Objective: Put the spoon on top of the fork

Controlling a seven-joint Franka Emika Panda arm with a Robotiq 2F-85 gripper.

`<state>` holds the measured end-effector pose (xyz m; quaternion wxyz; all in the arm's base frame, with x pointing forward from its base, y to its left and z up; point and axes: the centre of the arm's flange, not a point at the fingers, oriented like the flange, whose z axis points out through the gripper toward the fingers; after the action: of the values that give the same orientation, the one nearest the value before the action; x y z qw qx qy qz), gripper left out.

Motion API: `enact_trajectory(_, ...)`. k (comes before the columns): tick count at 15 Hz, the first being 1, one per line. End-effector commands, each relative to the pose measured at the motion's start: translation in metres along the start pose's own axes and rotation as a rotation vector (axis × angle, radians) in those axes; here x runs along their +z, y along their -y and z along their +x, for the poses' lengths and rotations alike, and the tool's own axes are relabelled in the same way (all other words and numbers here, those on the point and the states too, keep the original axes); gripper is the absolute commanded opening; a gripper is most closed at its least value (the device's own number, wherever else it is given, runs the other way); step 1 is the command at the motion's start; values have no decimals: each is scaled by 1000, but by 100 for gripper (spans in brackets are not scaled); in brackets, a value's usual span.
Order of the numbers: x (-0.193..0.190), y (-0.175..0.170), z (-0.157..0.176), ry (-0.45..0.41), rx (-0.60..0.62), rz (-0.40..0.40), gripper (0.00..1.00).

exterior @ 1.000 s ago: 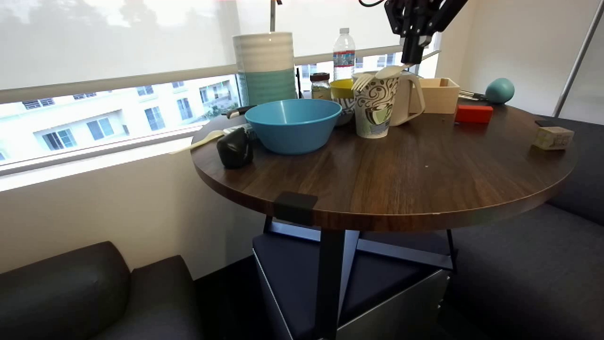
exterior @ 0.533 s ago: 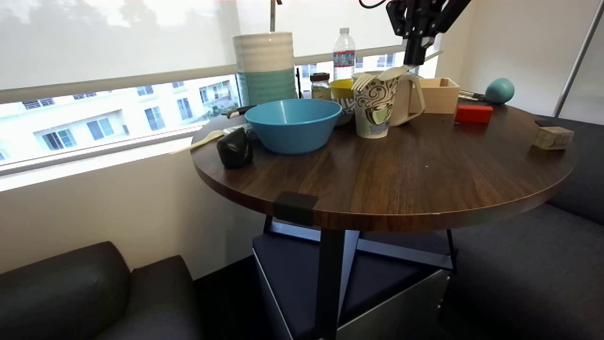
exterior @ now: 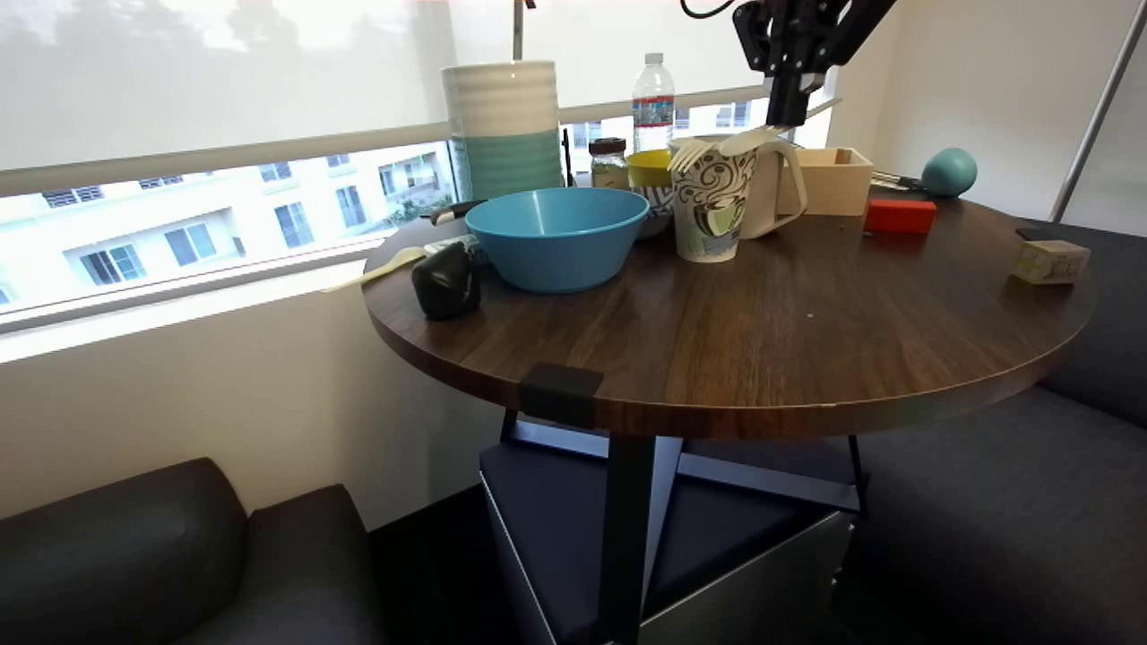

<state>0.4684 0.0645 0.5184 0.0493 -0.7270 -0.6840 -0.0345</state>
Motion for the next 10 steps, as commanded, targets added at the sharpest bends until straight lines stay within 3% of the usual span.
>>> enact_trajectory(1,-1,-6,3,16,-10,-20,3)
enact_trajectory(10,-1,-15,6,6,-12,-61,3)
